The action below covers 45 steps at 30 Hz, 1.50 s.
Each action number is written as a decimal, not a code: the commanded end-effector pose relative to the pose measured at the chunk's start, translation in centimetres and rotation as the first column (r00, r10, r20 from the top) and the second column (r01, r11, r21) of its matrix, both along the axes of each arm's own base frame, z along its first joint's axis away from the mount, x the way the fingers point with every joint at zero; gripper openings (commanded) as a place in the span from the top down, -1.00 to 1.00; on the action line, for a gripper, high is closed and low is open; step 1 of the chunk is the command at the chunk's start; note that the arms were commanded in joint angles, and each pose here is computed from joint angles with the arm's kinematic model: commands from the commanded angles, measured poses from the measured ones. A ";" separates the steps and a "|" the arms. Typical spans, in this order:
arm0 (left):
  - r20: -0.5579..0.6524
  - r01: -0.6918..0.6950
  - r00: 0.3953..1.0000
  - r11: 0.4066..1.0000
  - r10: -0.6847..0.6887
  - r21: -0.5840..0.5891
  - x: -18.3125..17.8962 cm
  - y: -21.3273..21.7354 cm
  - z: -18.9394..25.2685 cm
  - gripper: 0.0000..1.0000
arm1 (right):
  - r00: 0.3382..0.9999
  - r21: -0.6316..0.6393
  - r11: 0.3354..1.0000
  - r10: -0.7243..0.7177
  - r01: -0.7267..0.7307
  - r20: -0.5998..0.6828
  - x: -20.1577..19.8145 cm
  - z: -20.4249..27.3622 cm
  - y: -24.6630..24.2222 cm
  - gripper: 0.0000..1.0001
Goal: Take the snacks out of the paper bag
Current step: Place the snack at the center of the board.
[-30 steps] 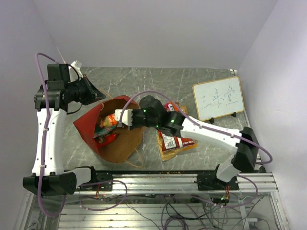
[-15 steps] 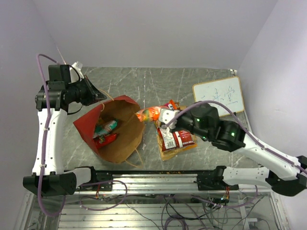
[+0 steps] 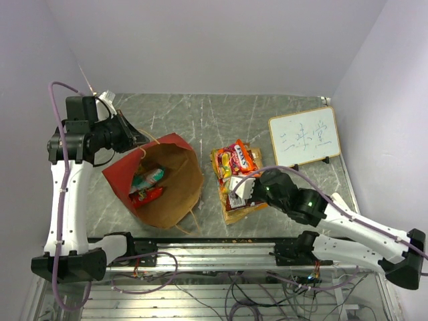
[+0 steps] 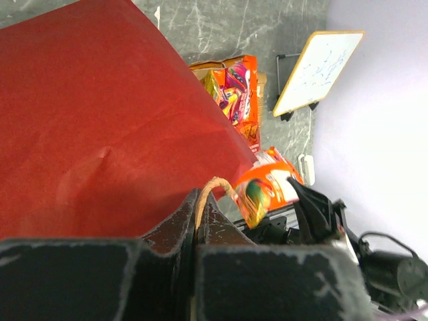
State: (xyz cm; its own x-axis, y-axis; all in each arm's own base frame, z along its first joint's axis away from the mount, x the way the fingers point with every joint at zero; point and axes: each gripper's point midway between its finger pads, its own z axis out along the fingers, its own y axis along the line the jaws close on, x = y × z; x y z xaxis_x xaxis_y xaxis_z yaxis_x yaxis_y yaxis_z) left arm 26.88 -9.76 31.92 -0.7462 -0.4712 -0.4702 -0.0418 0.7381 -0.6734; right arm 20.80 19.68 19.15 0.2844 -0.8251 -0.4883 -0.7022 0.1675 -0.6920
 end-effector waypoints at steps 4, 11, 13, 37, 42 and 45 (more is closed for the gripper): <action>0.032 0.042 0.999 0.997 -0.040 -0.057 -1.6 -1.2 1.3 0.86 | 0.998 0.100 0.995 0.018 -0.023 0.056 3.7 -0.1 0.8 1.00; 0.046 0.039 0.998 0.997 -0.036 -0.066 -1.5 -1.2 2.1 0.86 | 0.999 0.078 0.996 0.045 -0.045 0.007 3.9 -3.4 1.3 1.00; 0.042 0.041 0.998 0.997 -0.038 -0.064 -1.6 -1.2 2.1 0.86 | 1.000 0.055 0.998 0.030 -0.030 -0.002 3.9 -4.6 0.8 1.00; 0.015 0.023 1.000 0.998 -0.022 -0.060 -2.2 -1.0 1.0 0.86 | 0.949 -0.175 0.968 0.124 -0.181 -0.290 -2.2 -11.9 -3.2 0.32; 0.022 0.013 1.000 0.998 -0.012 -0.063 -2.2 -1.0 1.3 0.86 | 0.928 -0.148 0.960 0.180 -0.238 -0.326 -3.6 -11.0 -3.1 0.16; 0.023 0.011 1.000 0.999 -0.010 -0.047 -2.4 -0.8 1.5 0.86 | 0.919 -0.146 0.957 0.189 -0.252 -0.346 -4.3 -9.7 -3.4 0.12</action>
